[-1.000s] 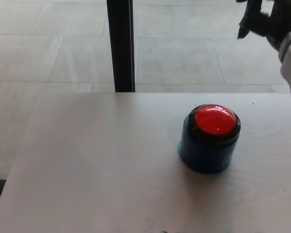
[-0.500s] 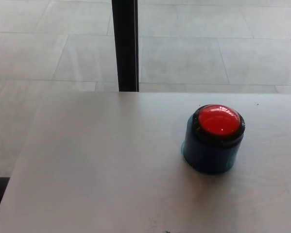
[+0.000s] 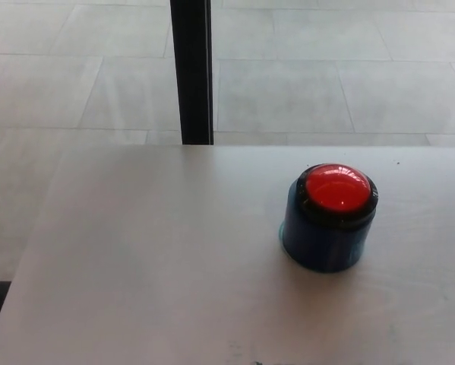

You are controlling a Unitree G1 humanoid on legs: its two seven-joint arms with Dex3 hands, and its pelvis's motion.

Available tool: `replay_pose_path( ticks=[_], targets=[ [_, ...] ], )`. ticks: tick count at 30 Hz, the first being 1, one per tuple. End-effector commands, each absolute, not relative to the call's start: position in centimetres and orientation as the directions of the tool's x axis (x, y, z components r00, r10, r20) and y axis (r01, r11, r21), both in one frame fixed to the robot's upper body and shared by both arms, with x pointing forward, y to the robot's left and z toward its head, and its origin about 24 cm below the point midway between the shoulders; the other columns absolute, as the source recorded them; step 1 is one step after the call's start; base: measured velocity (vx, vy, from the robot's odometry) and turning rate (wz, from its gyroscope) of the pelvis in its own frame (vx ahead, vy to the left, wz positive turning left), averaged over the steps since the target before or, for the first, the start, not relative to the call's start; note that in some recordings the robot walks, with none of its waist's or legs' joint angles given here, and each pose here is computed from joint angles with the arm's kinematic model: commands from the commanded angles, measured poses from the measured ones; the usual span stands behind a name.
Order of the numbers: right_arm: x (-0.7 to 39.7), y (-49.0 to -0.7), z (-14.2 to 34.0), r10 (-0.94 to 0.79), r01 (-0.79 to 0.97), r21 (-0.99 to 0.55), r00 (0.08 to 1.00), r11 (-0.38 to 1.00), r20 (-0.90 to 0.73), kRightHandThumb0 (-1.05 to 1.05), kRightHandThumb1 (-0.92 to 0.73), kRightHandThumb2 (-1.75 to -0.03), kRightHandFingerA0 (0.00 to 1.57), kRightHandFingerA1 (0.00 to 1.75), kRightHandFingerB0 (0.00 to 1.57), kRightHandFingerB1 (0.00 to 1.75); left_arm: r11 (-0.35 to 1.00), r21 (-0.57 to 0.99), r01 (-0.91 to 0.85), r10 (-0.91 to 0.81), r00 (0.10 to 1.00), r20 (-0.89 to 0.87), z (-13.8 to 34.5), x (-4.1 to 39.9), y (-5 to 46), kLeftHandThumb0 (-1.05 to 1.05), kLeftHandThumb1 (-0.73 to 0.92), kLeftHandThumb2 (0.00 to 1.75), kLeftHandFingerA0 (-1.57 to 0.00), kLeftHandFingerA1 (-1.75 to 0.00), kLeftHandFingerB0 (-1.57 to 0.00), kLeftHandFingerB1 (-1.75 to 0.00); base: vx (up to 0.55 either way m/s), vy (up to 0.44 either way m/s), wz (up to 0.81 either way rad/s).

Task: The robot uses its right hand to press the red button kept in the middle of the desk

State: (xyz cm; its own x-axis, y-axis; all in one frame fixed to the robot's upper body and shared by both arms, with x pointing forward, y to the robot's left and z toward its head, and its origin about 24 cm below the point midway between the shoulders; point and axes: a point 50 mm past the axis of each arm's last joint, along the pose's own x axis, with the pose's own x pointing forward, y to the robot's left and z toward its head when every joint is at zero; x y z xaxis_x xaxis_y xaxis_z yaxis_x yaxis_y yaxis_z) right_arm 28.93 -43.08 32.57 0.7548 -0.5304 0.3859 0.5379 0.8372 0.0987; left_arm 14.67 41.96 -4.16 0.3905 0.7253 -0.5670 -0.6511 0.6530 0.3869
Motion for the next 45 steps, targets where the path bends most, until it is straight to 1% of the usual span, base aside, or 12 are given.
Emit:
replay_pose_path(
  ticks=[1,2,4,5,6,11,12,14,21,26,32,45],
  targets=[
    [24.8,-46.6,30.3,-0.674,0.679,0.127,0.655,0.723,0.341,-0.64,-0.54,-0.94,1.17,1.27,0.72,0.65,0.636,0.441,-0.633,0.747,0.362,-0.558,-3.5,14.2,42.8,-0.47,0.71,1.09,-0.49,-1.04,-0.2,-0.77,0.0,0.0,0.0],
    [24.0,-47.3,29.5,-0.704,0.705,0.129,0.64,0.697,0.309,-0.66,-0.69,-0.61,1.12,1.34,0.78,0.53,0.628,0.46,-0.628,0.756,0.352,-0.552,-3.5,14.2,42.8,-0.47,0.72,1.05,-0.57,-1.14,-0.27,-0.84,0.0,0.0,0.0],
    [22.0,-48.7,27.3,-0.744,0.742,0.136,0.609,0.657,0.273,-0.74,-0.67,-0.61,1.2,1.32,0.75,0.59,0.627,0.377,-0.682,0.74,0.369,-0.562,-3.6,14.3,42.7,-0.45,0.68,1.13,-0.44,-1.05,-0.1,-0.76,0.0,0.0,0.0],
    [20.6,-49.4,25.1,-0.764,0.769,0.106,0.592,0.631,0.254,-0.83,-0.52,-0.96,1.25,1.26,0.72,0.71,0.635,0.384,-0.67,0.737,0.378,-0.561,-3.7,14.5,42.5,-0.47,0.68,1.12,-0.44,-1.01,-0.11,-0.73,0.0,0.0,0.0],
    [20.0,-49.7,23.9,-0.781,0.784,0.103,0.579,0.612,0.233,-0.9,-0.69,-0.61,1.3,1.22,0.78,0.68,0.638,0.389,-0.665,0.737,0.381,-0.558,-3.6,14.6,42.5,-0.48,0.69,1.13,-0.44,-0.99,-0.13,-0.73,0.0,0.0,0.0],
    [16.7,-50.2,16.0,-0.862,0.858,0.088,0.499,0.506,0.092,-0.91,-0.78,-0.64,1.33,1.18,0.72,0.81,0.651,0.418,-0.633,0.736,0.394,-0.55,-3.3,14.8,42.7,-0.47,0.71,1.09,-0.48,-1.08,-0.22,-0.82,0.0,0.0,0.0],
    [15.6,-50.2,13.8,-0.884,0.877,0.113,0.466,0.467,0.036,-0.87,-0.6,-1.02,1.4,1.27,0.68,0.87,0.652,0.417,-0.633,0.735,0.394,-0.551,-3.3,14.9,42.7,-0.5,0.7,1.1,-0.52,-1.1,-0.27,-0.85,0.0,0.0,0.0],
    [14.2,-49.8,11.1,-0.908,0.895,0.174,0.419,0.41,-0.018,-0.89,-0.8,-0.65,1.4,1.29,0.65,0.96,0.649,0.412,-0.64,0.737,0.395,-0.548,-3.3,15.0,42.7,-0.5,0.7,1.1,-0.53,-1.11,-0.2,-0.81,0.0,0.0,0.0],
    [10.7,-47.7,3.6,-0.954,0.962,0.248,0.177,0.116,-0.24,-0.86,-0.86,-0.71,1.18,1.58,0.49,1.35,0.648,0.396,-0.651,0.734,0.394,-0.552,-3.5,14.9,42.5,-0.5,0.69,1.1,-0.51,-1.1,-0.18,-0.8,0.0,0.0,0.0],
    [9.7,-46.1,0.4,-0.939,0.966,0.248,0.148,0.07,-0.31,-0.89,-0.88,-0.69,0.99,1.61,0.32,1.22,0.596,0.399,-0.697,0.773,0.363,-0.521,-3.2,15.4,42.4,-0.46,0.7,1.03,-0.56,-1.33,-0.16,-0.91,0.0,0.0,0.0],
    [9.7,-43.6,-2.2,-0.907,0.974,0.208,0.163,0.086,-0.389,-0.88,-0.92,-0.71,1.12,1.5,0.46,1.25,0.584,0.387,-0.714,0.775,0.35,-0.526,-3.3,15.3,42.5,-0.46,0.69,1.13,-0.5,-1.01,-0.01,-0.66,0.0,0.0,0.0],
    [9.5,-40.9,-5.3,-0.848,0.973,0.194,0.206,0.124,-0.489,-0.83,-0.9,-0.66,1.19,1.49,0.48,1.14,0.642,0.384,-0.664,0.739,0.402,-0.54,-3.0,15.8,42.5,-0.49,0.73,1.07,-0.5,-1.11,-0.16,-0.81,0.0,0.0,0.0]
  ],
)
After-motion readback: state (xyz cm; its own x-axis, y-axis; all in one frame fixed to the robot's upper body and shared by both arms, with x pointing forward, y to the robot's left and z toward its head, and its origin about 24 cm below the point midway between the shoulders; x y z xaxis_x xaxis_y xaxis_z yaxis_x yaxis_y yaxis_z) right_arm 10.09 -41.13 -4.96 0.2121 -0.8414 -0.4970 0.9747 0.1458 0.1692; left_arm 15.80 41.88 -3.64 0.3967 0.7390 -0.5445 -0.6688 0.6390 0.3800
